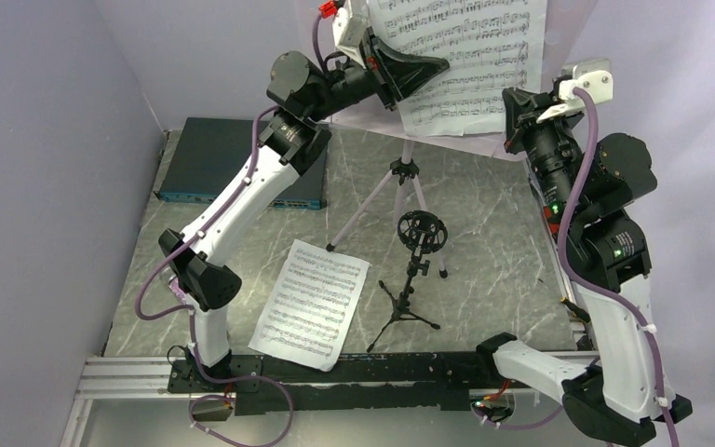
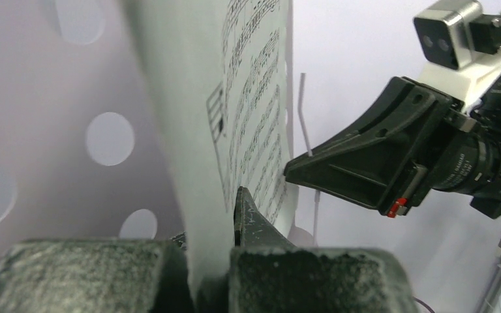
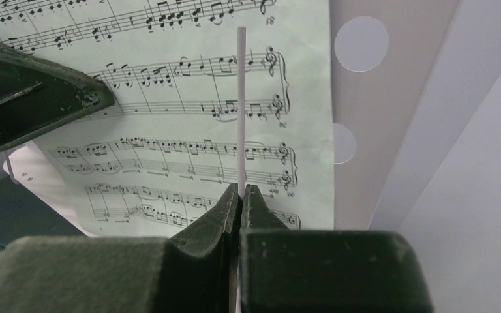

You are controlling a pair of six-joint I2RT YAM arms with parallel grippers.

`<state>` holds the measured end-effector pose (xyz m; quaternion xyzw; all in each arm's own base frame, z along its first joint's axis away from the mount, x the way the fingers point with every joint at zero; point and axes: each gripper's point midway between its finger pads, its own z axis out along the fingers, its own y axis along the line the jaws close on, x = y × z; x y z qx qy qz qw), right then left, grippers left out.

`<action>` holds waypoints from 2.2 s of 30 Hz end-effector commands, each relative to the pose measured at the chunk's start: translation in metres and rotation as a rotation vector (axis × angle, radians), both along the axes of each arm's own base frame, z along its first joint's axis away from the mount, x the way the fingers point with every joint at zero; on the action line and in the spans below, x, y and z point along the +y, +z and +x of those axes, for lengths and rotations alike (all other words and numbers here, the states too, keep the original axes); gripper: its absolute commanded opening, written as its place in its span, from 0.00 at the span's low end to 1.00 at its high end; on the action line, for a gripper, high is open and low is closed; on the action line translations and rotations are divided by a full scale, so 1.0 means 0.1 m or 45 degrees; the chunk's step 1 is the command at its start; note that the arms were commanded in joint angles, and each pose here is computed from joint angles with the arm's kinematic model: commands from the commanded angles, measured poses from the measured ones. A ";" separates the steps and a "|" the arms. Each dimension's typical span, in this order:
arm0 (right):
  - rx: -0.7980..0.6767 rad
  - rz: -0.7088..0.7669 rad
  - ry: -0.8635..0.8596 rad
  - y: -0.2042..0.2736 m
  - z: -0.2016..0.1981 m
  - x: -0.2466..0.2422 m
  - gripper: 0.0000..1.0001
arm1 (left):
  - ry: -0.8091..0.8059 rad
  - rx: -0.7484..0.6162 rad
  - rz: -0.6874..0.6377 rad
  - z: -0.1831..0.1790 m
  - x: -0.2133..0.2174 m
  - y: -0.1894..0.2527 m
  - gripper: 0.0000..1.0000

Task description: Set up the instrument practice props

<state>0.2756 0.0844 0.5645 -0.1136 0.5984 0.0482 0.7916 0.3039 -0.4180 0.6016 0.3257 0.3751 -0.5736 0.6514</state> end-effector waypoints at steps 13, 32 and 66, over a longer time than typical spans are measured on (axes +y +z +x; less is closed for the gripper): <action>-0.023 0.027 0.149 0.12 0.00 0.24 0.00 | -0.117 -0.115 0.052 -0.31 -0.11 0.00 0.06; -0.022 0.074 0.146 0.10 -0.05 0.20 0.23 | -0.073 -0.091 0.064 -0.27 -0.09 -0.07 0.25; -0.069 0.186 0.193 0.15 -0.40 0.10 0.43 | 0.379 0.002 0.210 -0.13 0.49 -0.34 0.36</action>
